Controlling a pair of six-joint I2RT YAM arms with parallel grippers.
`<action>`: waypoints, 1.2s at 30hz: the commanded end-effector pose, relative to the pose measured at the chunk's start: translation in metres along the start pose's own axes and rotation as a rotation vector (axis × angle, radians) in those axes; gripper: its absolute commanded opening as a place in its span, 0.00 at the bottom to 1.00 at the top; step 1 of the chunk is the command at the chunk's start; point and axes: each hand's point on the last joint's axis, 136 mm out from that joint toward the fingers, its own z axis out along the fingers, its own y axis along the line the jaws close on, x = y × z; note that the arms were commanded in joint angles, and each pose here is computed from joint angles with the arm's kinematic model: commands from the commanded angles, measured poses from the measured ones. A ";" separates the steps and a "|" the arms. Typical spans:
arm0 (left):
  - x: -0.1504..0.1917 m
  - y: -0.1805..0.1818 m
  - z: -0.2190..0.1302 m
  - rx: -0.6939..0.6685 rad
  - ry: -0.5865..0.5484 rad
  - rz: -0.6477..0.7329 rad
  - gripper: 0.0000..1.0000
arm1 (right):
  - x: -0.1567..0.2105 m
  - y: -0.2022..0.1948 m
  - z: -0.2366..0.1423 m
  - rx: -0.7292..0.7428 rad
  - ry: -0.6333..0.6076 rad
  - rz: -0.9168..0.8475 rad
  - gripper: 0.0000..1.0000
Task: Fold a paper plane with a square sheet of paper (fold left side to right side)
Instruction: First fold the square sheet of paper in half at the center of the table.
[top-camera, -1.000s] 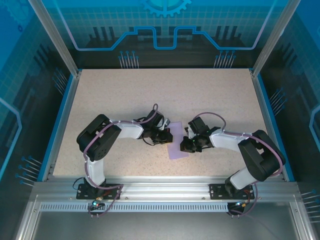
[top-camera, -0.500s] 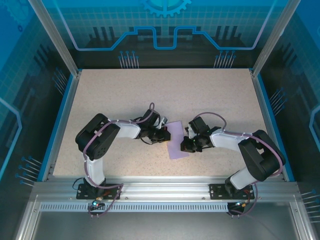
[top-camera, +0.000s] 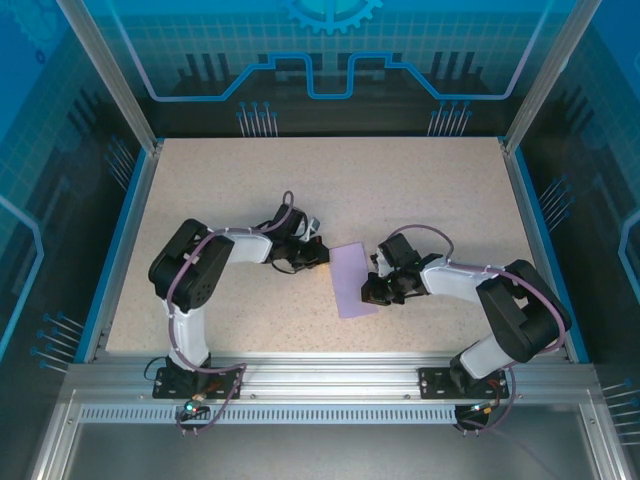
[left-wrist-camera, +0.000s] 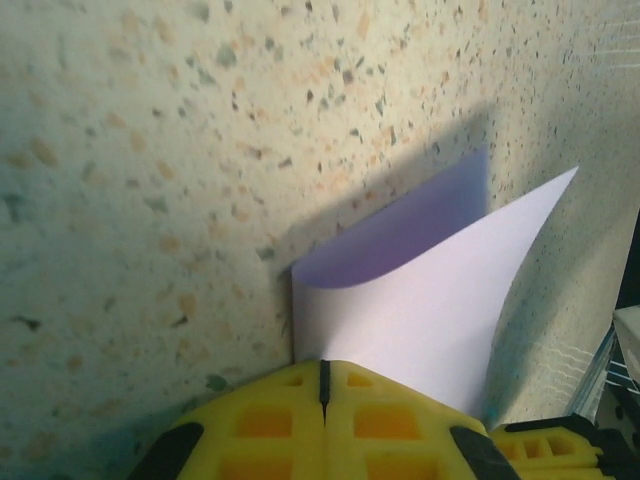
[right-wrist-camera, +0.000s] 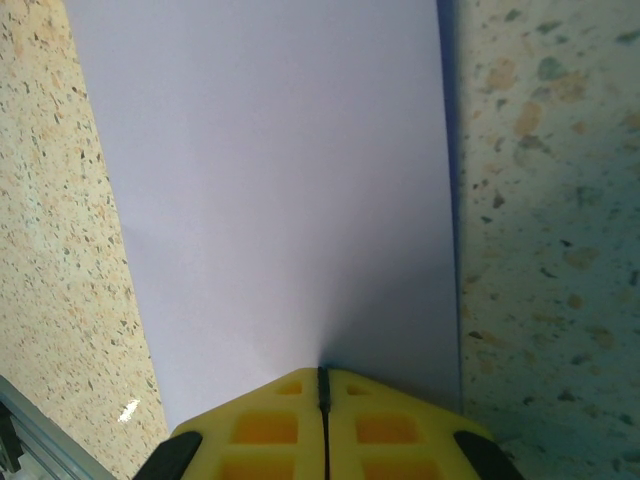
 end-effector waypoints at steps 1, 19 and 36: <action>-0.013 0.010 -0.002 -0.042 -0.023 0.018 0.07 | 0.039 -0.050 0.007 0.168 0.122 0.090 0.06; 0.015 -0.057 -0.025 0.119 -0.003 0.155 0.10 | 0.038 -0.048 0.010 0.152 0.094 0.129 0.07; -0.001 -0.018 0.021 -0.029 0.001 0.106 0.09 | 0.040 -0.047 0.009 0.162 0.102 0.127 0.07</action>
